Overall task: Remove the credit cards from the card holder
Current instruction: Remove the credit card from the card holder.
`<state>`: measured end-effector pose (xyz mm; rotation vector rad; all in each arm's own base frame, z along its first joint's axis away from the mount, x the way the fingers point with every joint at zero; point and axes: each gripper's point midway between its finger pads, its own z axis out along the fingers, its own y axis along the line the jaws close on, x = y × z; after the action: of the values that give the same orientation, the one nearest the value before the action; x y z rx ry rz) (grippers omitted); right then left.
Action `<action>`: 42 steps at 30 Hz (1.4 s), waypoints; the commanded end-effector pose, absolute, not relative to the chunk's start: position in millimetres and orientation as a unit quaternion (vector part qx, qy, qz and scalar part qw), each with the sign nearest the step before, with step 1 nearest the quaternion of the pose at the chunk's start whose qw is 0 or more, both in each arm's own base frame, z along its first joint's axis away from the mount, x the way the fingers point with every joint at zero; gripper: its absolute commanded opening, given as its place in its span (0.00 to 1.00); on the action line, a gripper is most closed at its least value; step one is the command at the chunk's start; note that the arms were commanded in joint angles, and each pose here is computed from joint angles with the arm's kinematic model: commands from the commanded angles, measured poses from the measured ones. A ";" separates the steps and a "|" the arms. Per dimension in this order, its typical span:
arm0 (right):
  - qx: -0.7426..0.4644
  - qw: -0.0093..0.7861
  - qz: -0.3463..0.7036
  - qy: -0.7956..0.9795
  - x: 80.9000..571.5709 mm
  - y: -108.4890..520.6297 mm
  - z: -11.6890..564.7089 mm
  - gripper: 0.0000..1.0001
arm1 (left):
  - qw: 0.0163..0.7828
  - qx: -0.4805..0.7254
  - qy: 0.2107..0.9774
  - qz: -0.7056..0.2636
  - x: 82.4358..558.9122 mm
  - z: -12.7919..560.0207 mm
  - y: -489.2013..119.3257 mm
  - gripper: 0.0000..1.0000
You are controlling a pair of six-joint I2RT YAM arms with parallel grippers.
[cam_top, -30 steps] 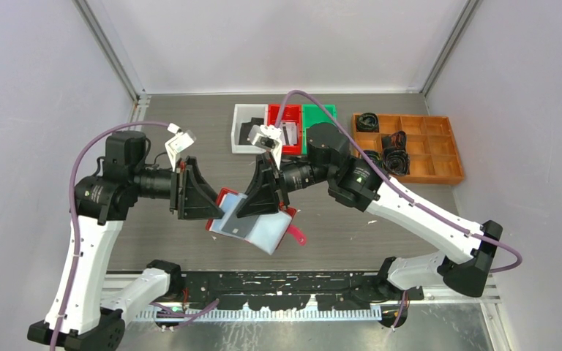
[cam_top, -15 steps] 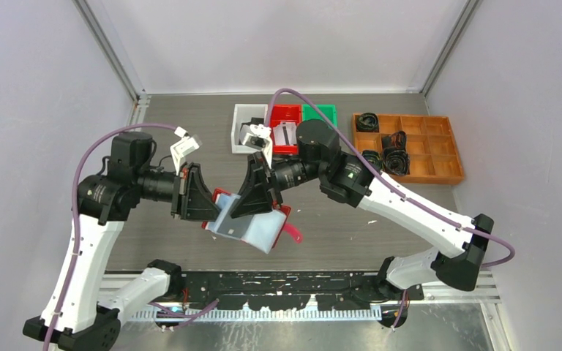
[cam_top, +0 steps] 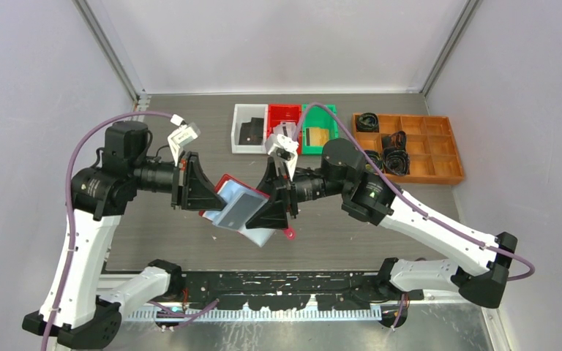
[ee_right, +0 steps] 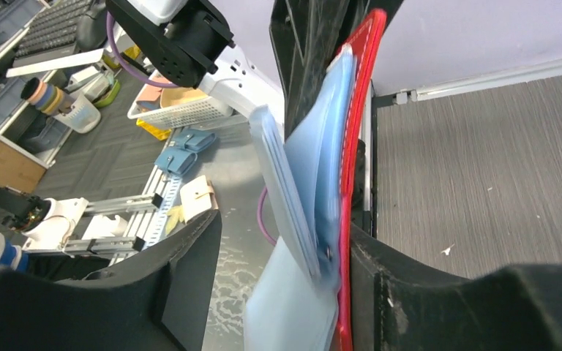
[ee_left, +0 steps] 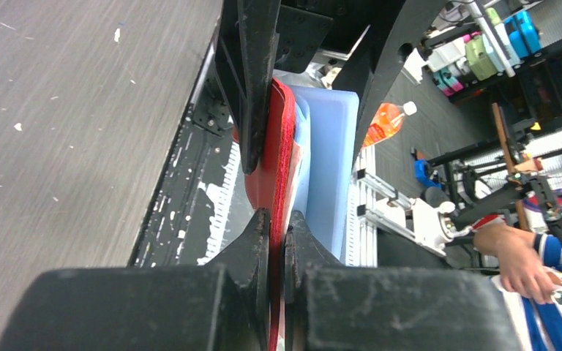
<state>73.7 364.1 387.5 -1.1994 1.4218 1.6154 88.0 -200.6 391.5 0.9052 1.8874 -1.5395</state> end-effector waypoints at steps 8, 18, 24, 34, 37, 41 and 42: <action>-0.434 0.322 0.651 0.533 63.9 352.7 399.5 0.60 | 0.307 0.358 0.670 -0.573 88.2 419.1 -202.4 0.00; -0.391 0.285 0.692 0.535 54.7 347.6 399.4 0.64 | 0.364 0.372 0.706 -0.481 111.5 395.6 -191.0 0.00; -0.385 0.280 0.701 0.530 55.0 347.7 408.8 0.58 | 0.357 0.371 0.705 -0.488 110.3 396.4 -192.2 0.00; -0.384 0.279 0.707 0.524 49.7 339.4 413.5 0.53 | 0.343 0.363 0.707 -0.501 107.1 397.3 -193.9 0.00; -0.385 0.272 0.710 0.523 46.9 337.7 412.7 0.58 | 0.345 0.353 0.711 -0.501 110.5 397.9 -194.4 0.00; -0.383 0.270 0.711 0.524 44.3 334.0 410.5 0.59 | 0.348 0.348 0.714 -0.498 113.6 397.0 -194.4 0.00; -0.383 0.269 0.711 0.525 43.8 333.2 409.9 0.58 | 0.349 0.346 0.715 -0.497 114.3 397.0 -194.4 0.00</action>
<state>54.3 345.6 386.0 -1.0147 1.5440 1.8911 109.2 -193.3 388.4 0.8991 1.8967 -1.3112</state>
